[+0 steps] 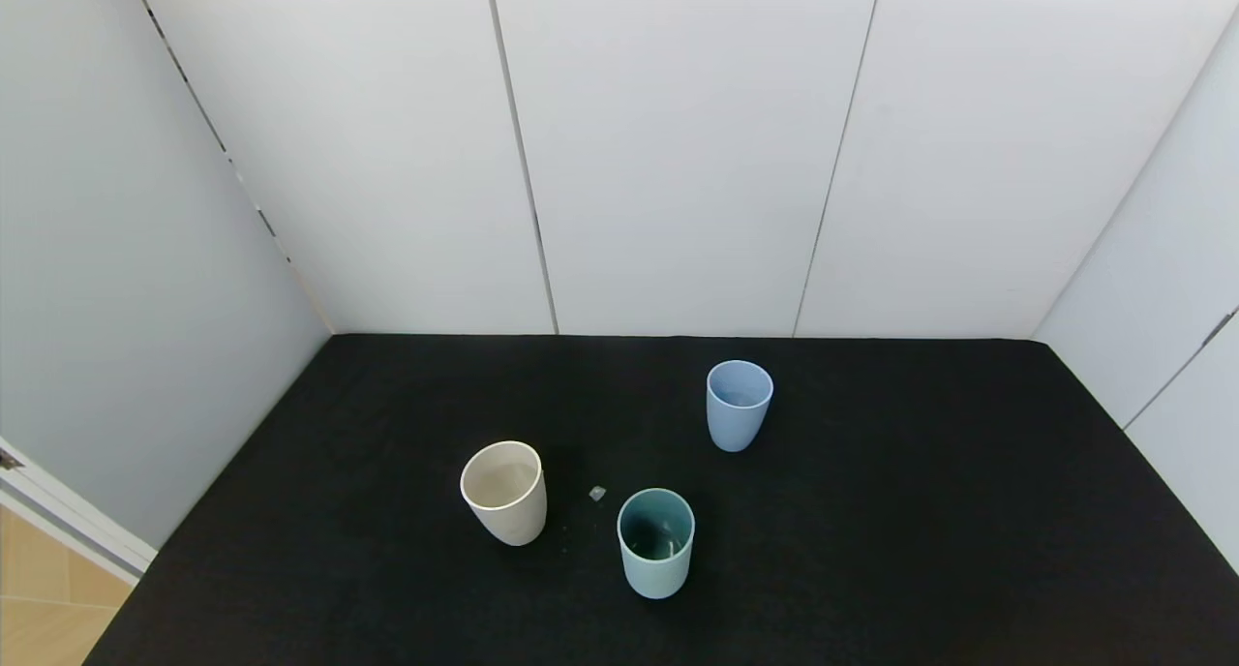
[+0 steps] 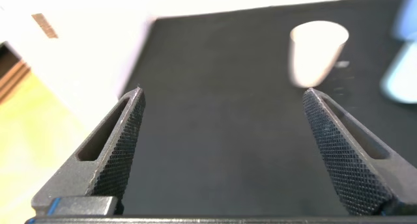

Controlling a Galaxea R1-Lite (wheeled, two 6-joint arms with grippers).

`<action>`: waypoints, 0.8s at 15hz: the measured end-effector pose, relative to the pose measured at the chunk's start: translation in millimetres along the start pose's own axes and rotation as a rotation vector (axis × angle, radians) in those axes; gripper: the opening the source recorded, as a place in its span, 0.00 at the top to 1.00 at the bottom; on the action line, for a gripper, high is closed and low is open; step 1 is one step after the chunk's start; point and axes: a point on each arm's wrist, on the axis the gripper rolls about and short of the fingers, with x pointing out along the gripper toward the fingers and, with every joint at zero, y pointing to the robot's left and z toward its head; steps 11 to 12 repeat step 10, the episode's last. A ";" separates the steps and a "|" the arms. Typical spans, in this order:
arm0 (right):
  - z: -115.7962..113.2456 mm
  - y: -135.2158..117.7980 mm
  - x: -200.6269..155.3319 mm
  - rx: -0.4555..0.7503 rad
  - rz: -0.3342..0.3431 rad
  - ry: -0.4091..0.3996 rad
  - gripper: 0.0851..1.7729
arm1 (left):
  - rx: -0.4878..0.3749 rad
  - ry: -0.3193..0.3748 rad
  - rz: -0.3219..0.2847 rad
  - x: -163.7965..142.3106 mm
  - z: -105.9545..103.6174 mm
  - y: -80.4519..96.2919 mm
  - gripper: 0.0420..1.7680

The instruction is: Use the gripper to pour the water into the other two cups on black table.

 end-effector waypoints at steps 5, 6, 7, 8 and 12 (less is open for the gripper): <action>0.0 0.0 0.0 0.000 0.000 0.000 0.04 | -0.100 -0.025 -0.070 0.5 -7.7 -2.4 0.03; 0.0 0.0 0.0 0.000 0.000 0.000 0.04 | -0.112 -0.026 -0.064 0.5 -7.8 -2.3 0.03; 0.0 0.0 0.0 0.000 0.000 0.000 0.04 | -0.120 -0.026 -0.061 0.5 -8.0 -2.3 0.03; 0.0 0.0 0.0 0.000 0.000 0.000 0.04 | -0.130 -0.025 -0.060 0.5 -8.2 -2.3 0.03; 0.0 0.0 0.0 0.000 0.000 0.000 0.04 | -0.137 -0.025 -0.059 0.5 -8.2 -2.2 0.03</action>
